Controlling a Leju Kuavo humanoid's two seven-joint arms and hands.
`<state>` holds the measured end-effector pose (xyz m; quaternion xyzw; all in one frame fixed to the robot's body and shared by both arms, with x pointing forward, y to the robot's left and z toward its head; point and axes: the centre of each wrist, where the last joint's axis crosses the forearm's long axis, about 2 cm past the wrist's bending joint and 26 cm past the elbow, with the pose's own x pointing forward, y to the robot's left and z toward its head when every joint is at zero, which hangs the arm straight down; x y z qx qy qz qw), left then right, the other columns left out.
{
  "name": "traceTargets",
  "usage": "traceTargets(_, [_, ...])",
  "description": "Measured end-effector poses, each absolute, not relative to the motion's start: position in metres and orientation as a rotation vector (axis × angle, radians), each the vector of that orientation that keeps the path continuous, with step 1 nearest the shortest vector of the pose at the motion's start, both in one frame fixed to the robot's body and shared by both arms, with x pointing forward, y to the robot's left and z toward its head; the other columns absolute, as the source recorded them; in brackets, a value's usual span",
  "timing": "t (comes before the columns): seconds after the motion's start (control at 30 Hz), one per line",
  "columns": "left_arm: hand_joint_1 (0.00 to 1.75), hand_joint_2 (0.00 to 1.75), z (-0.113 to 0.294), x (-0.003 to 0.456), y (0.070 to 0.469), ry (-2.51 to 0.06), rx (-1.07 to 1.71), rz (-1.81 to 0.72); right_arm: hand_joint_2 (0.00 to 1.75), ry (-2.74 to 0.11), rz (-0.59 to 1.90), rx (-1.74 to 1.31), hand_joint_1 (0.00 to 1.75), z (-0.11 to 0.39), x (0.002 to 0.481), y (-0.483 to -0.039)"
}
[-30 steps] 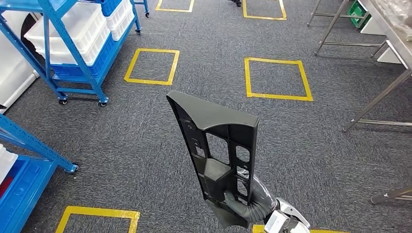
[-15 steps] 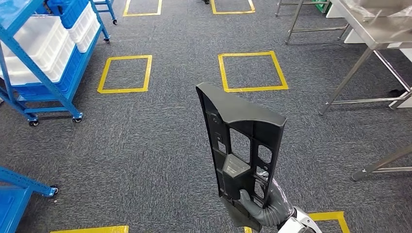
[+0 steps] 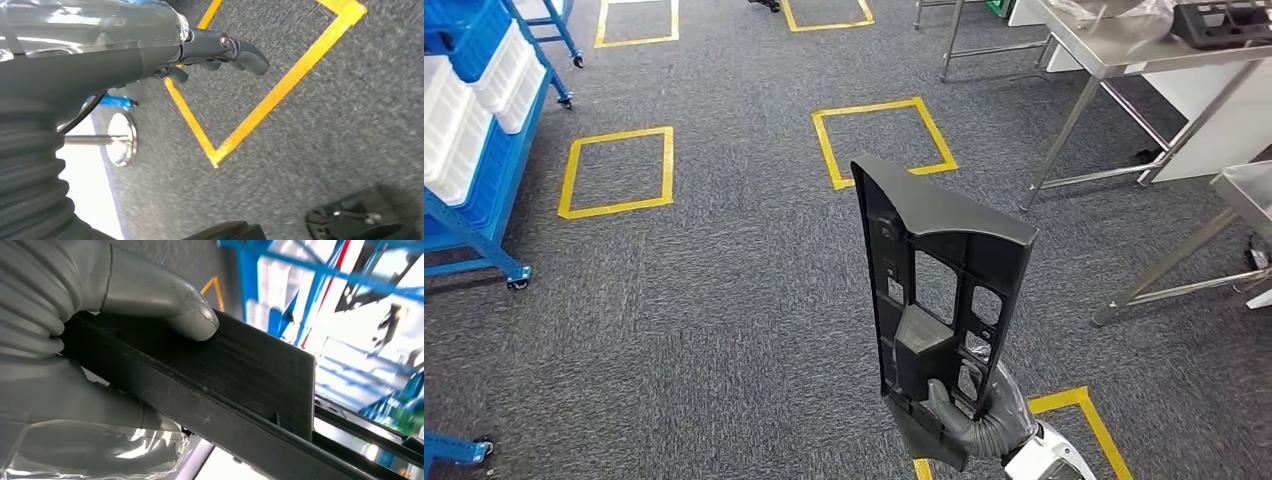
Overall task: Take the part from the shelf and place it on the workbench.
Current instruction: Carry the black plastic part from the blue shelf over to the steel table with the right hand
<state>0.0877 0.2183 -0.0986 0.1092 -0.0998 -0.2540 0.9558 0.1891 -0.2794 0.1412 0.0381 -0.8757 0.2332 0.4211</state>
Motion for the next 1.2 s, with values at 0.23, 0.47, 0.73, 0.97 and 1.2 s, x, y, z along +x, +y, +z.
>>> traceTargets(0.23, [0.00, 1.75, -0.100, 0.084, 0.221, -0.230, 0.227, -0.525, 1.75, -2.206, 0.564, 0.081, 1.75, 0.142, 0.182, -0.280])
traceTargets(0.47, [0.00, 1.75, -0.101, 0.079, 0.223, -0.395, 0.251, -0.542, 1.75, -2.211, 0.545, 0.083, 1.75, 0.141, 0.179, -0.281])
traceTargets(0.73, [0.00, 1.75, -0.100, 0.081, 0.224, -0.402, 0.256, -0.548, 1.75, -2.210, 0.540, 0.088, 1.75, 0.140, 0.179, -0.281])
traceTargets(0.97, [0.00, 1.75, -0.101, 0.077, 0.223, -0.326, 0.242, -0.542, 1.75, -2.208, 0.524, 0.073, 1.75, 0.140, 0.178, -0.283])
traceTargets(1.2, [0.00, 1.75, -0.101, 0.080, 0.222, -0.252, 0.227, -0.536, 1.75, -2.191, 0.523, 0.067, 1.75, 0.137, 0.171, -0.285])
